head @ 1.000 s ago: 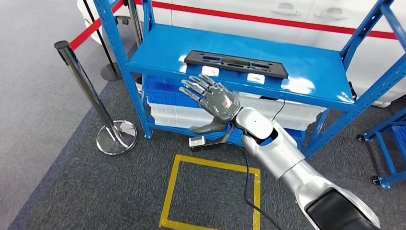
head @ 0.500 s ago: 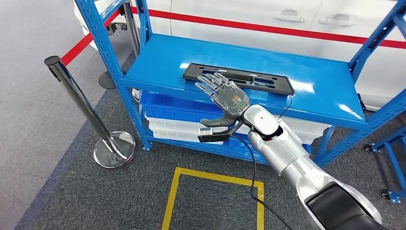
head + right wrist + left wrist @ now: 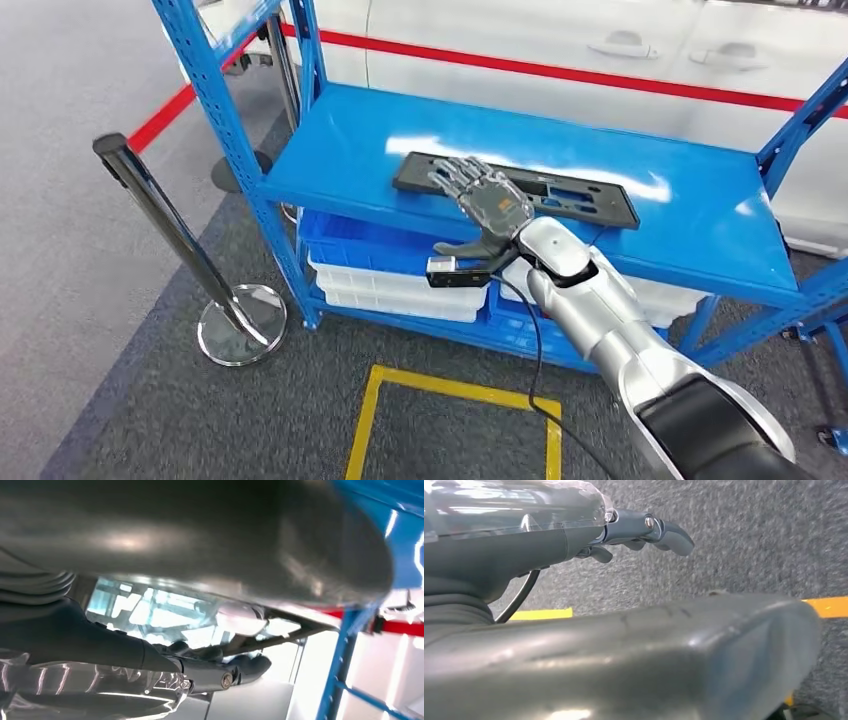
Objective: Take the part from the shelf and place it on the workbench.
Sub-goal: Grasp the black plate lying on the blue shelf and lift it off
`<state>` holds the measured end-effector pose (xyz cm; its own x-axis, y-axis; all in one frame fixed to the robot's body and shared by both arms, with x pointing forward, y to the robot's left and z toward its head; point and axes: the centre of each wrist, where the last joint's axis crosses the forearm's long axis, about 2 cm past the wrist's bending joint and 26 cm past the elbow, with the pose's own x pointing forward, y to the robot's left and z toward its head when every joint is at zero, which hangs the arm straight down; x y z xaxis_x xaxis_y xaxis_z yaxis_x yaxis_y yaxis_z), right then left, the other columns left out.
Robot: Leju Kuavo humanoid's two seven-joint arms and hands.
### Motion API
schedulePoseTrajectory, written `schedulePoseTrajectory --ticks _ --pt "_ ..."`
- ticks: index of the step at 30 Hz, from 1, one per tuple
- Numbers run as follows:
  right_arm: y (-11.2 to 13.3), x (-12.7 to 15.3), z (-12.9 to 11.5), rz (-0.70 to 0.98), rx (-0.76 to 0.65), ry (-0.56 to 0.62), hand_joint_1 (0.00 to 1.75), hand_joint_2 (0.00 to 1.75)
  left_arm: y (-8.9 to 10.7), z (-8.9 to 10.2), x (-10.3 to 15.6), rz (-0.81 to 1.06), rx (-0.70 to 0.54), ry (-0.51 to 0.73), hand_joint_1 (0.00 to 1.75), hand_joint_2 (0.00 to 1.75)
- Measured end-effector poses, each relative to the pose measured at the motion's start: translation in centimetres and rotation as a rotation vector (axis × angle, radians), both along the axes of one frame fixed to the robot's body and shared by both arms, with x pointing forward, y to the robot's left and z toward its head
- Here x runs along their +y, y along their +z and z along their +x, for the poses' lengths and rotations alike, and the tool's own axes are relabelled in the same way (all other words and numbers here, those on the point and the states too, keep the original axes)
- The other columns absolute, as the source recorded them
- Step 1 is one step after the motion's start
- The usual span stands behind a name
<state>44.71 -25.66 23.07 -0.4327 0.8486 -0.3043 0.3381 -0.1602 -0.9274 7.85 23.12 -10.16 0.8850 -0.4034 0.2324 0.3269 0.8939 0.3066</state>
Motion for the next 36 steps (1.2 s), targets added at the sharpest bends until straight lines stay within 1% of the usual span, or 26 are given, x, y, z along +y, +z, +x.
schedulePoseTrajectory --ticks 4,11,14,19,22,25,28,31,36 --pt "0.0 -0.3 0.3 -0.014 -0.001 -0.03 0.0 1.75 0.0 0.0 0.0 0.001 -0.008 -0.006 0.0 0.0" --pt "-0.8 -0.6 0.7 -0.06 0.022 -0.086 0.0 1.75 0.0 -0.1 0.0 -0.012 -0.017 -0.016 0.0 0.0" --pt "-0.3 -0.8 1.1 -0.064 0.02 -0.108 0.0 1.75 0.0 0.0 0.0 -0.013 -0.018 -0.017 0.0 0.0" --pt "0.2 -1.2 1.8 -0.086 0.015 -0.188 0.0 1.75 0.0 -0.1 0.0 -0.016 -0.016 -0.017 0.0 0.0" --pt "0.7 -1.5 2.2 -0.099 0.014 -0.214 0.0 1.75 0.0 0.1 0.0 -0.017 -0.02 -0.018 0.0 0.0" --pt "0.4 -1.9 2.4 -0.139 0.031 -0.251 0.0 1.75 0.0 0.1 0.0 -0.017 -0.02 -0.018 0.0 0.0" --pt "0.9 -2.4 2.9 -0.178 0.039 -0.296 0.0 1.75 0.0 0.1 0.0 -0.018 -0.022 -0.017 0.0 0.0" --pt "1.2 -2.8 3.3 -0.216 0.065 -0.342 0.0 1.75 0.0 0.1 0.0 -0.019 -0.026 -0.017 0.0 0.0" --pt "0.9 -3.2 3.5 -0.28 0.141 -0.385 0.0 1.75 0.0 0.2 0.0 -0.022 -0.034 -0.02 0.0 0.0"
